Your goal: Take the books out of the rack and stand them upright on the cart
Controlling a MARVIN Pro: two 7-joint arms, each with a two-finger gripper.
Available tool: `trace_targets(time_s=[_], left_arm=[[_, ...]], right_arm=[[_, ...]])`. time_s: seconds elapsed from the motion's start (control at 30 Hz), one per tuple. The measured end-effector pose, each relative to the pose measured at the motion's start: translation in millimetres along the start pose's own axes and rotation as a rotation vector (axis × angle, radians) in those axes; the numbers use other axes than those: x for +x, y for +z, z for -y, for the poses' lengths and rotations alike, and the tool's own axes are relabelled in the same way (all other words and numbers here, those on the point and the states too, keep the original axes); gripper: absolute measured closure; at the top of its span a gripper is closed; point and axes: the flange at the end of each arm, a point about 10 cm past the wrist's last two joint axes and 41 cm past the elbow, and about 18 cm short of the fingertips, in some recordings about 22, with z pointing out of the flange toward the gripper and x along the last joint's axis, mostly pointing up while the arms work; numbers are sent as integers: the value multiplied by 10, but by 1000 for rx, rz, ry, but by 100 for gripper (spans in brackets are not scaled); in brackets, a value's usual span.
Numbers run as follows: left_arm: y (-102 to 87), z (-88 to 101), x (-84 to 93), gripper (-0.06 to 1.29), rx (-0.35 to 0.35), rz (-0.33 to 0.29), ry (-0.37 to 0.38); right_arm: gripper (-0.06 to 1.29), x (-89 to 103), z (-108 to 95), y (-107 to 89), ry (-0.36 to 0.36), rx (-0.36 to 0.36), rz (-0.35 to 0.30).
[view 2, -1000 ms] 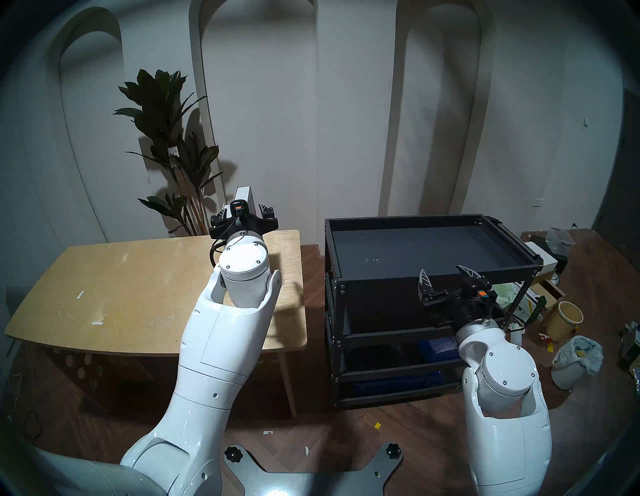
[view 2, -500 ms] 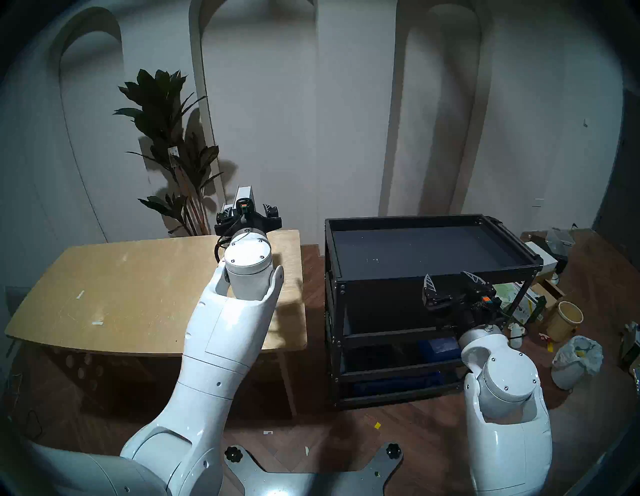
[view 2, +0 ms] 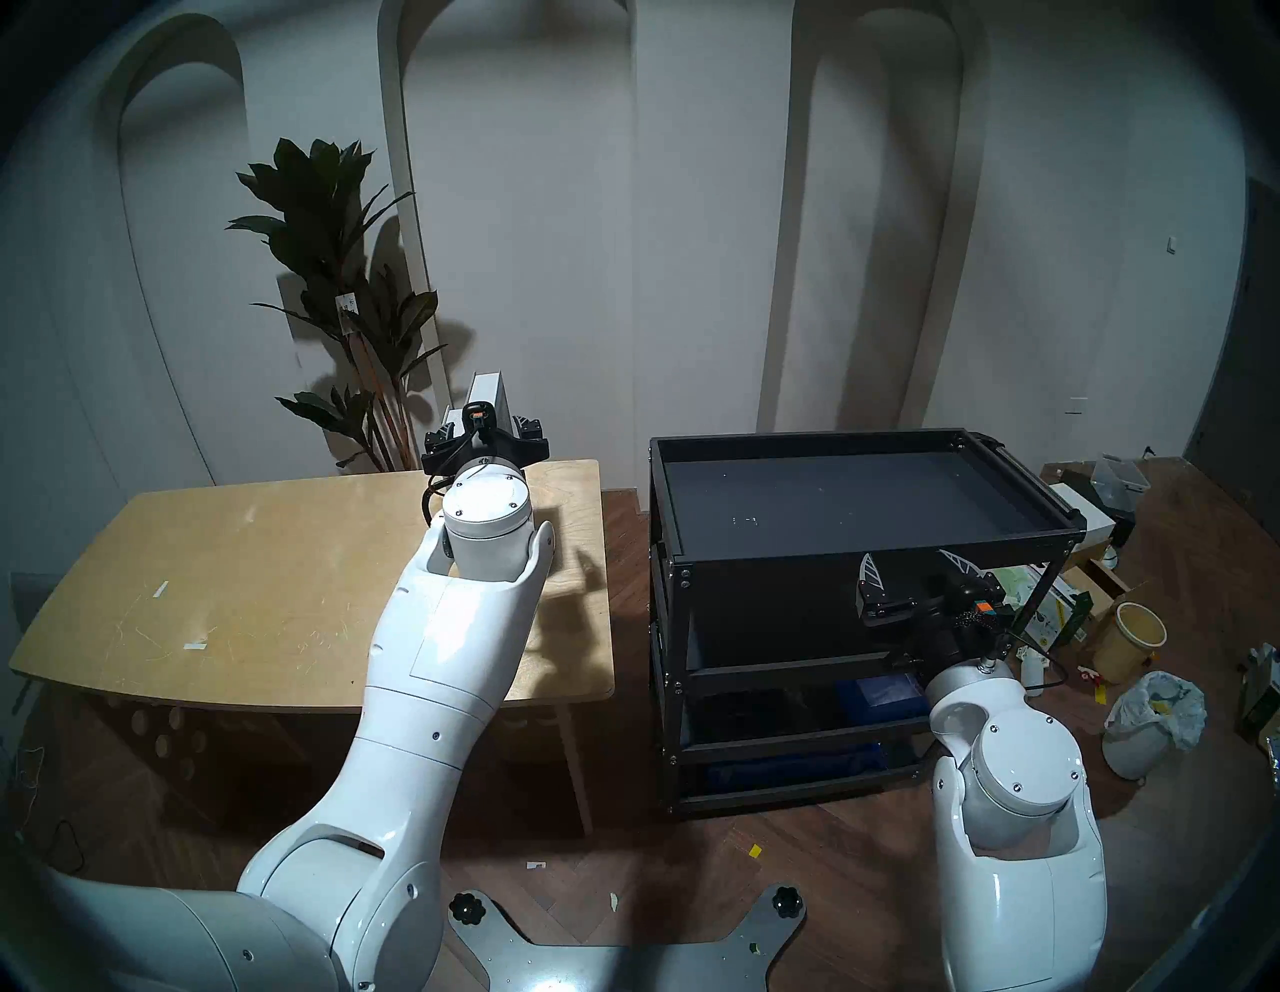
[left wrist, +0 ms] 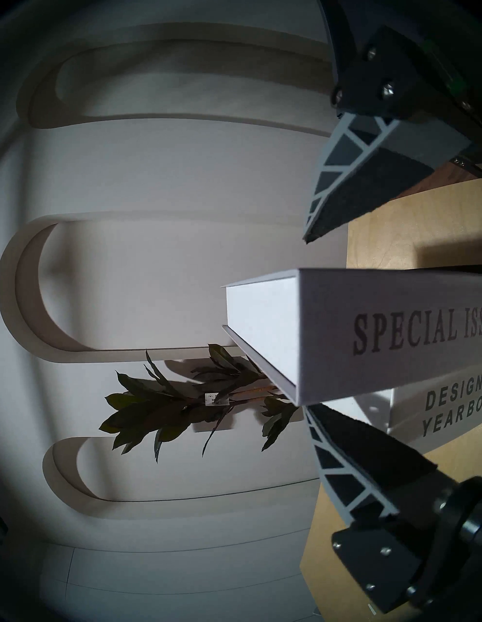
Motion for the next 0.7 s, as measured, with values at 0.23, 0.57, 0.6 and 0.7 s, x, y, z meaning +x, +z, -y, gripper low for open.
trace_targets(time_s=[0.23, 0.57, 0.6, 0.7], left_arm=[[48, 4, 32, -2, 2, -11, 3], [170, 83, 49, 2, 17, 29, -7], [176, 83, 47, 7, 16, 33, -8], [204, 87, 35, 9, 12, 55, -17]], right_arm=[[0, -50, -3, -31, 4, -9, 10], [0, -84, 10, -69, 11, -16, 17], [0, -86, 12, -70, 11, -17, 18], [0, -94, 17, -76, 12, -22, 20]])
